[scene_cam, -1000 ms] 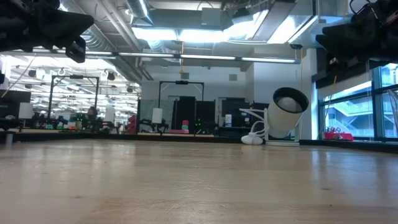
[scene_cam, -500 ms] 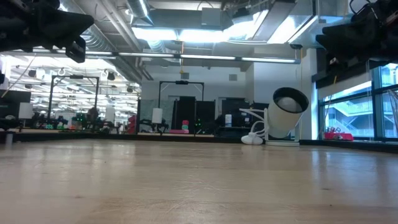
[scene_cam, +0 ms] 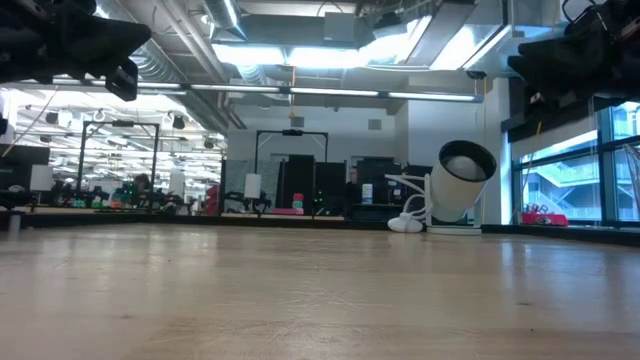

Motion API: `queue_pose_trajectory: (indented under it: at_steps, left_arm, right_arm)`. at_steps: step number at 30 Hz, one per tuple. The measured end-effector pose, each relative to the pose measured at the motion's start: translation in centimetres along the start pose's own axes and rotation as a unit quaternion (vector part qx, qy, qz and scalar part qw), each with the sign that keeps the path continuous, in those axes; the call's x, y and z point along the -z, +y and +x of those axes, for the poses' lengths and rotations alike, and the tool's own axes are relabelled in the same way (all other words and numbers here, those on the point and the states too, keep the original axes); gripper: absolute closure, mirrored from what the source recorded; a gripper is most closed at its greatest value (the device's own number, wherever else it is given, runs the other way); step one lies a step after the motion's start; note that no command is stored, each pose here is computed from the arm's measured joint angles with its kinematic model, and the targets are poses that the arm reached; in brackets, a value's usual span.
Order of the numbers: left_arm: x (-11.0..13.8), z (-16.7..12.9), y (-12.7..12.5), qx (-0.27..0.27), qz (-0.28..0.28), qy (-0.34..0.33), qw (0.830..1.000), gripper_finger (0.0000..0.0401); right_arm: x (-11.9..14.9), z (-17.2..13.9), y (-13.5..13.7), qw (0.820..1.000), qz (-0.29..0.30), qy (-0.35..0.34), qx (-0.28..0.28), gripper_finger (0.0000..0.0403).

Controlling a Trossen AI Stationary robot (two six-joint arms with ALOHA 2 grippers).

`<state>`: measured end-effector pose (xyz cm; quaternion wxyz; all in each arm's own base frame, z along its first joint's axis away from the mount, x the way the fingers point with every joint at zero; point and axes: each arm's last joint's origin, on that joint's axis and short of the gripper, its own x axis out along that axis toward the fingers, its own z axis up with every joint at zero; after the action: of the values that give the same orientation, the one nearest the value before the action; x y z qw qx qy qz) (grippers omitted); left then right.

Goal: Pick & Place Dice
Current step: Return to Home Position

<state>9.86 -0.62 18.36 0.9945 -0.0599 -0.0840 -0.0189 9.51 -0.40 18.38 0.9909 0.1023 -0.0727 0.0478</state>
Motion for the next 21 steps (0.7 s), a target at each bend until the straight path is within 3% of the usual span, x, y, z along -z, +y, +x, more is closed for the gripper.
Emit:
queue_pose_trajectory:
  at_steps: [21]
  left_arm:
    - [0.0, 0.0, 0.0, 0.0, 0.0, 0.0, 1.0, 0.0392]
  right_arm:
    - [0.0, 0.0, 0.0, 1.0, 0.0, 0.0, 0.0, 0.0309]
